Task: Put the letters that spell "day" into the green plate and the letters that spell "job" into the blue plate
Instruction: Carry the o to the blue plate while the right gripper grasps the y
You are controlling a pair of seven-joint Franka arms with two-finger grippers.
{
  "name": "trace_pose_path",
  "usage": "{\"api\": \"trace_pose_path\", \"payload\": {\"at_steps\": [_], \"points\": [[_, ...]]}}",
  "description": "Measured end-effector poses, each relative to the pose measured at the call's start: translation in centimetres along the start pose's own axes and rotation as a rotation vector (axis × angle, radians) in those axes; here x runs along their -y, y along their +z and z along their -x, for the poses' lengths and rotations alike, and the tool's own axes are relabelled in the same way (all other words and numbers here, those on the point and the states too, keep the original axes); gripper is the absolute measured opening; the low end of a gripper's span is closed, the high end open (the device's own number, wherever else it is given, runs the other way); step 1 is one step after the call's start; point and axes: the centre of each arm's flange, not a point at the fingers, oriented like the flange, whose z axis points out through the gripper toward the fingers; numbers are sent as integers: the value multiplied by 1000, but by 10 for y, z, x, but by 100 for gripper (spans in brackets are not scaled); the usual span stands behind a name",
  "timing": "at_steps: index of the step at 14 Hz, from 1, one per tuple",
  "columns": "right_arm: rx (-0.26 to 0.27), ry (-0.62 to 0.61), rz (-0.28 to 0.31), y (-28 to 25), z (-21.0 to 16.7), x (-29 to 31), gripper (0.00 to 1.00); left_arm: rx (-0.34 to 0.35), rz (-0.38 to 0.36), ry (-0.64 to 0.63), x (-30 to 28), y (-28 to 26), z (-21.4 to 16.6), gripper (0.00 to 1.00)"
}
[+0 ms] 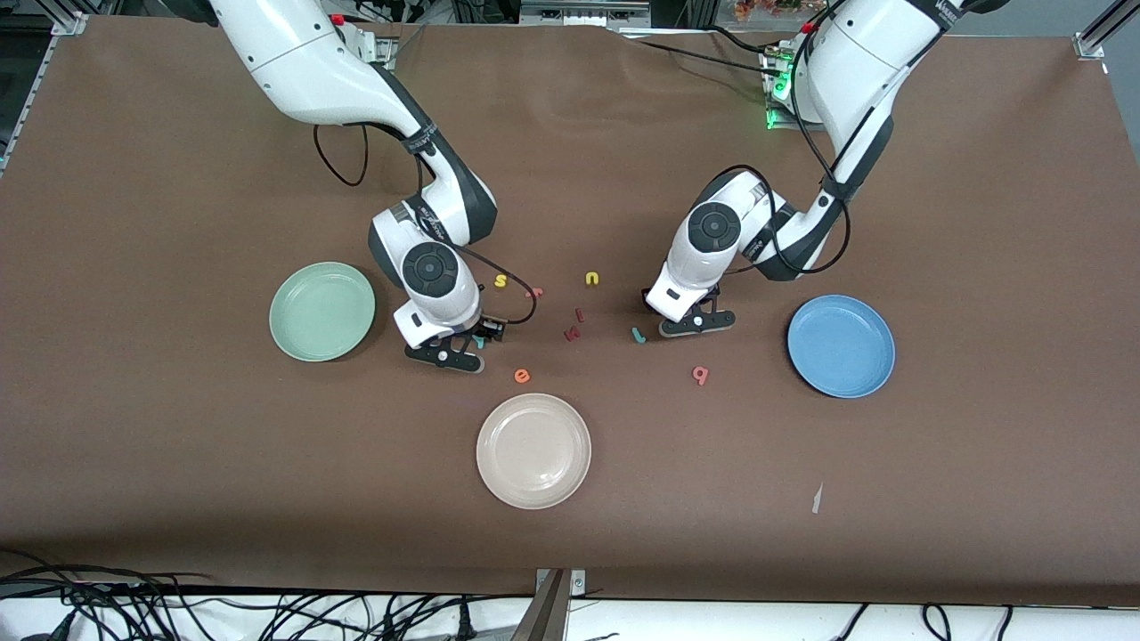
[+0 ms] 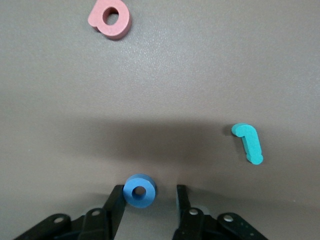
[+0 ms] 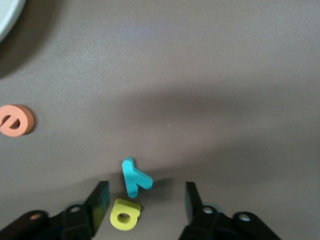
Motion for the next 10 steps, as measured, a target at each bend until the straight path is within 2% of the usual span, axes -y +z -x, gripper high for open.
{"api": "trace_pose_path", "payload": {"at_steps": [1,3,4,7,9,10], "points": [[-4,-1,-5,3,0,1,66,0,0,0,0,0,0,44],[-3,-2,-6,8,1,2,64,-2,0,2,0,-1,-1,30],[-2,-3,-5,9,1,2,57,-2,0,3,0,-1,-1,30],[-5,-4,-10,12,2,3,53,-2,0,14,0,-1,-1,28],[-11,-6,-17,12,2,5,35,7,-17,36,2,-2,-3,28],[-11,-7,-17,12,2,5,34,24,-45,53,6,-5,-8,28]]}}
